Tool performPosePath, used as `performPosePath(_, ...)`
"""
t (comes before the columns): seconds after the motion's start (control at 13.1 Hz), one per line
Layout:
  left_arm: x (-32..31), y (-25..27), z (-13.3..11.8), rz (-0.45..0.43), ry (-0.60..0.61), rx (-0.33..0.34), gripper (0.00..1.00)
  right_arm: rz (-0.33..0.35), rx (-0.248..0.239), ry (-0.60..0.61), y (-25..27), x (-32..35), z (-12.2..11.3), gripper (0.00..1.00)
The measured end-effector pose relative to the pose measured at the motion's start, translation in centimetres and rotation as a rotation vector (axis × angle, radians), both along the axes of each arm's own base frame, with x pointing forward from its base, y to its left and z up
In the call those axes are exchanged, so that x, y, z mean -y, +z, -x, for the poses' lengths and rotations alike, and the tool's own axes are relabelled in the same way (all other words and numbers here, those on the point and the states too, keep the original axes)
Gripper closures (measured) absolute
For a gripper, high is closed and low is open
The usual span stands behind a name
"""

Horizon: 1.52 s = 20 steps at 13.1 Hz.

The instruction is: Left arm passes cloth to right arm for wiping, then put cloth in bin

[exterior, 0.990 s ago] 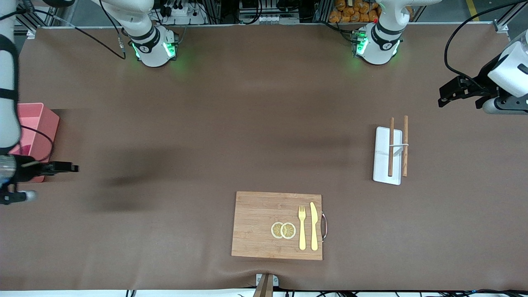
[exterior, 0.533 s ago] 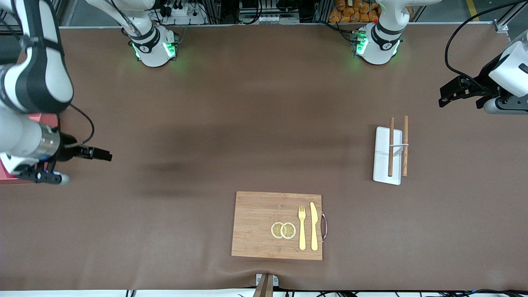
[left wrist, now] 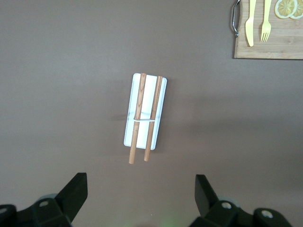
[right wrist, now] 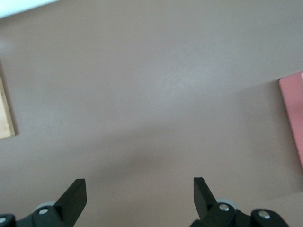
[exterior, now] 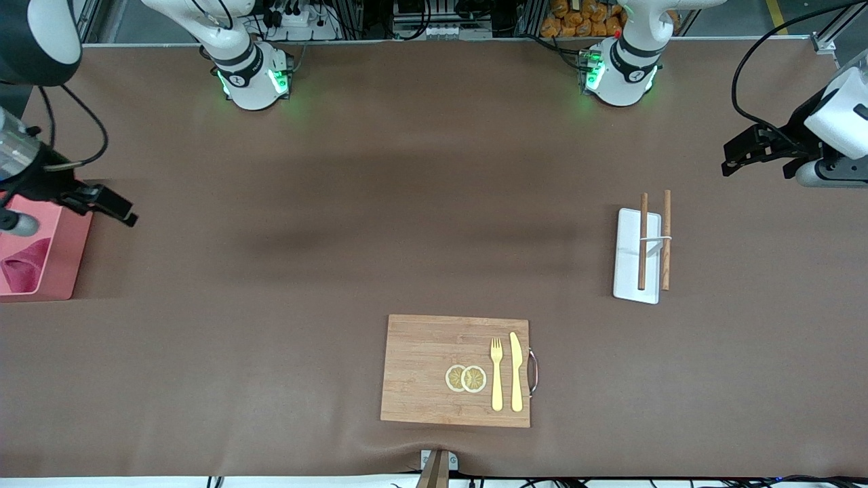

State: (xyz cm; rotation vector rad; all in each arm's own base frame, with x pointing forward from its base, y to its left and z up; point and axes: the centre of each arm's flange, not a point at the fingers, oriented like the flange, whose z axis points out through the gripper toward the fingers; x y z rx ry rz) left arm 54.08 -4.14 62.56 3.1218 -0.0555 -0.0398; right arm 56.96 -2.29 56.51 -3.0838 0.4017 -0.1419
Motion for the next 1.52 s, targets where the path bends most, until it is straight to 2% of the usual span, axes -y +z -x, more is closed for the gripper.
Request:
performPosePath(0.38, 0.0, 0.0, 0.0, 0.0, 0.0, 0.0, 0.0, 0.026, 0.049, 0.019, 1.3, 0.4, -3.5, 0.0)
performPosePath(0.69, 0.0, 0.0, 0.0, 0.0, 0.0, 0.0, 0.0, 0.03, 0.088, 0.049, 3.2, -0.5, -4.1, 0.0)
performPosePath(1.22, 0.1, 0.4, 0.0, 0.001, -0.002, 0.008, 0.0, 0.028, 0.091, 0.075, 3.9, -2.1, -4.0, 0.0)
performPosePath(1.52, 0.1, 0.7, 0.0, 0.001, -0.002, 0.015, 0.0, 0.025, 0.062, 0.104, 3.9, -4.3, -3.6, 0.0)
